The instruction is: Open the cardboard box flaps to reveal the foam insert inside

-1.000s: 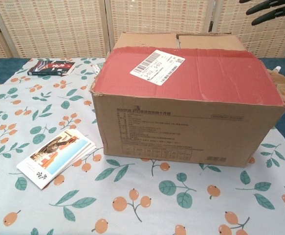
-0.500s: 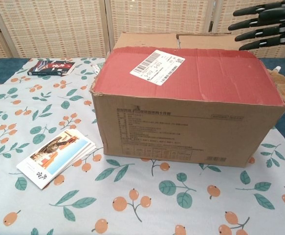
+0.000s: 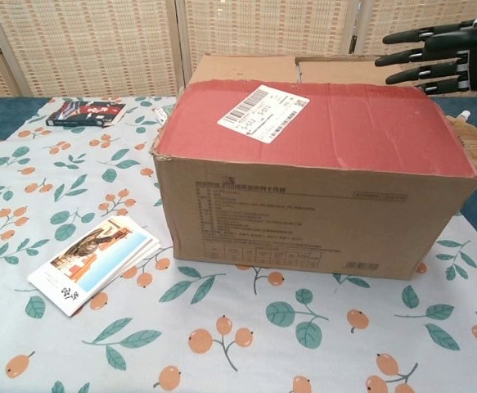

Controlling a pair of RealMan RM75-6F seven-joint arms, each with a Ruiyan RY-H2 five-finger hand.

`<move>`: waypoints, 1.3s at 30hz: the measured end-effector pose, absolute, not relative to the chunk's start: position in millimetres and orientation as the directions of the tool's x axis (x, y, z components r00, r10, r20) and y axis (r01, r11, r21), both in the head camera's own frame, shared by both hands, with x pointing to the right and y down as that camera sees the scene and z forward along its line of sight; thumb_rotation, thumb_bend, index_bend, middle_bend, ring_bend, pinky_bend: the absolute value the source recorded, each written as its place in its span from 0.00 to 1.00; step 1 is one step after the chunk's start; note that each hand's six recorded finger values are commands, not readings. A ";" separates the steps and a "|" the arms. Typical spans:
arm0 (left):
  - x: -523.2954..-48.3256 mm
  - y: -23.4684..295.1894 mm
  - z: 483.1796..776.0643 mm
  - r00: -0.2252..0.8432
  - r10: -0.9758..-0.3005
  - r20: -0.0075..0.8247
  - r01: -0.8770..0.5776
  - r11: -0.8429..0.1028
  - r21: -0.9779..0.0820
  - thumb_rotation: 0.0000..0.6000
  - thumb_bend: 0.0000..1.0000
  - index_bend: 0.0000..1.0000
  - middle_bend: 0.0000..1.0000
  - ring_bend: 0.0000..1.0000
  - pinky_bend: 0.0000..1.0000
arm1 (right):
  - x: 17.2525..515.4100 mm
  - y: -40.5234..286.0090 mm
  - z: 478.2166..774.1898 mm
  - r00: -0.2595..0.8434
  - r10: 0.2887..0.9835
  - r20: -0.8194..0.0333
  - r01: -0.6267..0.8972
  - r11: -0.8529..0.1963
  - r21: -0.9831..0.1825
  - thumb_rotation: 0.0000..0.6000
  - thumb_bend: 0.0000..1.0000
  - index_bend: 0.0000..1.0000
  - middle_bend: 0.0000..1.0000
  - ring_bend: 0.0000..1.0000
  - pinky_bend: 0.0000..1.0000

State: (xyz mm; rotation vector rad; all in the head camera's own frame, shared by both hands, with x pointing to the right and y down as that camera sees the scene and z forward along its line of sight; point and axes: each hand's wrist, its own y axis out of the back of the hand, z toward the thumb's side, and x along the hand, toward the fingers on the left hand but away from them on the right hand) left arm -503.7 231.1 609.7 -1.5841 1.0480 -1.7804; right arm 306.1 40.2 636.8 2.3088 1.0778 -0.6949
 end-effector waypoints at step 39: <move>-505.8 229.0 610.6 -0.209 -0.819 0.535 -0.033 -0.541 -0.841 1.00 0.41 0.00 0.11 0.07 0.00 | 315.9 122.7 498.7 0.661 0.602 -0.447 0.719 -0.678 0.149 1.00 0.26 0.14 0.15 0.24 0.26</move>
